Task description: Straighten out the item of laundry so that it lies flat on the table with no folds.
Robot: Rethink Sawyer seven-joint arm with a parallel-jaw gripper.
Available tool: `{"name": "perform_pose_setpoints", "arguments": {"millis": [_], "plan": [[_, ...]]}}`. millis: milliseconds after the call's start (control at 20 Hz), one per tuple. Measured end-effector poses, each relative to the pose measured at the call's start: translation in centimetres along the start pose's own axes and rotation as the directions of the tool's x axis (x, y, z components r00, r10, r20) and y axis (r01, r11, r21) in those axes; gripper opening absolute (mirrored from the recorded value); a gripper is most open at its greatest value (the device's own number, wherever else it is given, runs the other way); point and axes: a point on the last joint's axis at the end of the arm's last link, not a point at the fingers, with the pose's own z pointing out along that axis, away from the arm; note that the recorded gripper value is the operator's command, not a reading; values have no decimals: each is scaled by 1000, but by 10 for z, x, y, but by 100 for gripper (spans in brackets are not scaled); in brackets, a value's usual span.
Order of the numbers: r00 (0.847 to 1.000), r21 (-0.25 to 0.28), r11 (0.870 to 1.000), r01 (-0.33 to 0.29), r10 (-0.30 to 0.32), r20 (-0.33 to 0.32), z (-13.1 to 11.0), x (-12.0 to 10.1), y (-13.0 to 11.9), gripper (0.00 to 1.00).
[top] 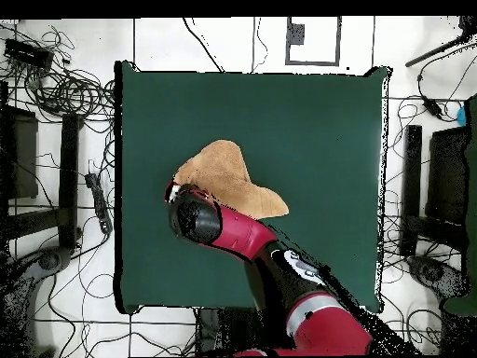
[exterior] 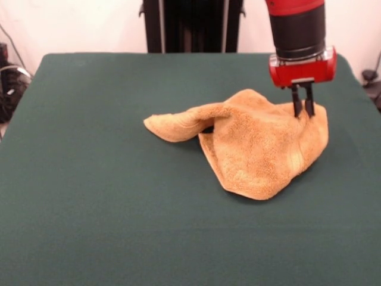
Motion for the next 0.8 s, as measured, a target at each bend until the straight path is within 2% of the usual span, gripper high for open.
{"name": "perform_pose_setpoints", "arguments": {"millis": [250, 300, 800], "plan": [[1000, 0, 1000, -8, 8, 4, 0, 0, 1, 0], [1000, 0, 1000, -8, 8, 4, 0, 0, 1, 100], [1000, -6, 1000, -5, 5, 3, 0, 1, 5, 100]]}}
